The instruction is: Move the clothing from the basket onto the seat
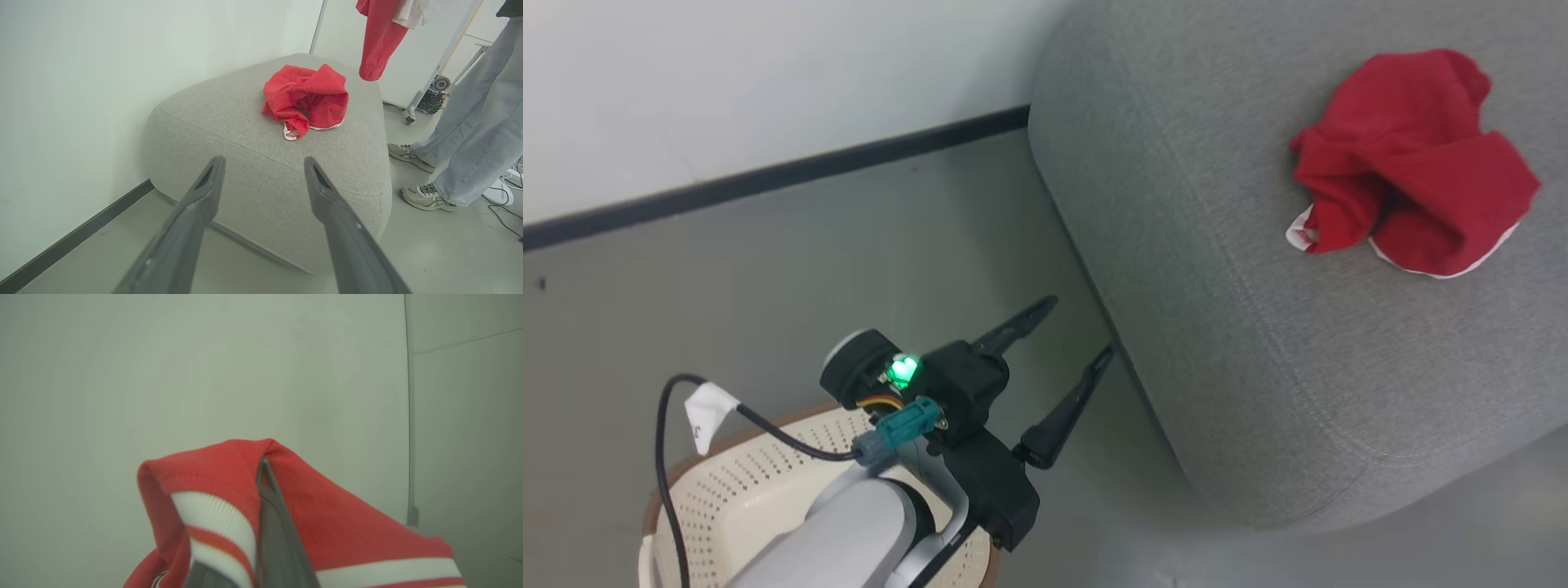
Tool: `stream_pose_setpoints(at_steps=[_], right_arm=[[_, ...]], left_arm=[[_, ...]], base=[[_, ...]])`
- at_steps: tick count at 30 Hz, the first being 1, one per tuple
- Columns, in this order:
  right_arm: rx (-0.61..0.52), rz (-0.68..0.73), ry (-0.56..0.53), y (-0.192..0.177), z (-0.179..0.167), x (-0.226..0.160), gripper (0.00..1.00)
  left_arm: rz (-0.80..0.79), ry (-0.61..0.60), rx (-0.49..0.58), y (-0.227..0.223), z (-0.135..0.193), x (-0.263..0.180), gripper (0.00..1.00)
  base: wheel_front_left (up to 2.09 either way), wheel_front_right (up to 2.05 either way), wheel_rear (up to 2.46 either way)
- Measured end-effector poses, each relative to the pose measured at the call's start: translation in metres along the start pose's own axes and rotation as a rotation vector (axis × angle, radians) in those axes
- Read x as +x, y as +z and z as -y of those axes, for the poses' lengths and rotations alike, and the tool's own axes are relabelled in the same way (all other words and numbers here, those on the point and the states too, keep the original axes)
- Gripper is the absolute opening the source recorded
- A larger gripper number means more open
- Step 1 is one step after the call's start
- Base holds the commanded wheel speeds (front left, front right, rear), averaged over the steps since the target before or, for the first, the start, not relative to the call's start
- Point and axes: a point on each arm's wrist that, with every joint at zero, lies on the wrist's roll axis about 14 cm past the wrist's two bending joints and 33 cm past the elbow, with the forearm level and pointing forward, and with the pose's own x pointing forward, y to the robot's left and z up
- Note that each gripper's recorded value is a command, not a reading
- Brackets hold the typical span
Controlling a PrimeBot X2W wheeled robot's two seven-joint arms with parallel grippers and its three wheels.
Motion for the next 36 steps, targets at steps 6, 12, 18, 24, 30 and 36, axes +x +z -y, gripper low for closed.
stream_pose_setpoints(at_steps=[6,12,18,24,30,36], right_arm=[[-0.007,-0.011,-0.026,-0.019,-0.009,0.031,0.00],[-0.008,-0.104,0.006,-0.076,-0.040,0.045,0.00],[-0.018,-0.274,0.008,-0.154,-0.058,0.030,0.00],[-0.083,-0.415,0.028,-0.199,-0.056,0.001,0.00],[-0.167,-0.557,0.053,-0.231,-0.045,-0.039,0.00],[-0.248,-0.674,0.085,-0.249,-0.034,-0.074,0.00]], left_arm=[[-0.005,0.044,-0.029,-0.011,-0.032,-0.001,1.00],[-0.028,0.093,-0.055,-0.032,-0.061,-0.007,1.00],[-0.051,0.143,-0.081,-0.052,-0.084,-0.015,1.00],[-0.059,0.159,-0.096,-0.059,-0.090,-0.016,1.00],[-0.053,0.157,-0.095,-0.058,-0.090,-0.015,1.00],[-0.030,0.152,-0.076,-0.048,-0.086,-0.013,1.00]], base=[[0.00,0.00,0.00],[0.00,0.00,0.00],[0.00,0.00,0.00],[0.00,0.00,0.00],[0.00,0.00,0.00],[0.00,0.00,0.00]])
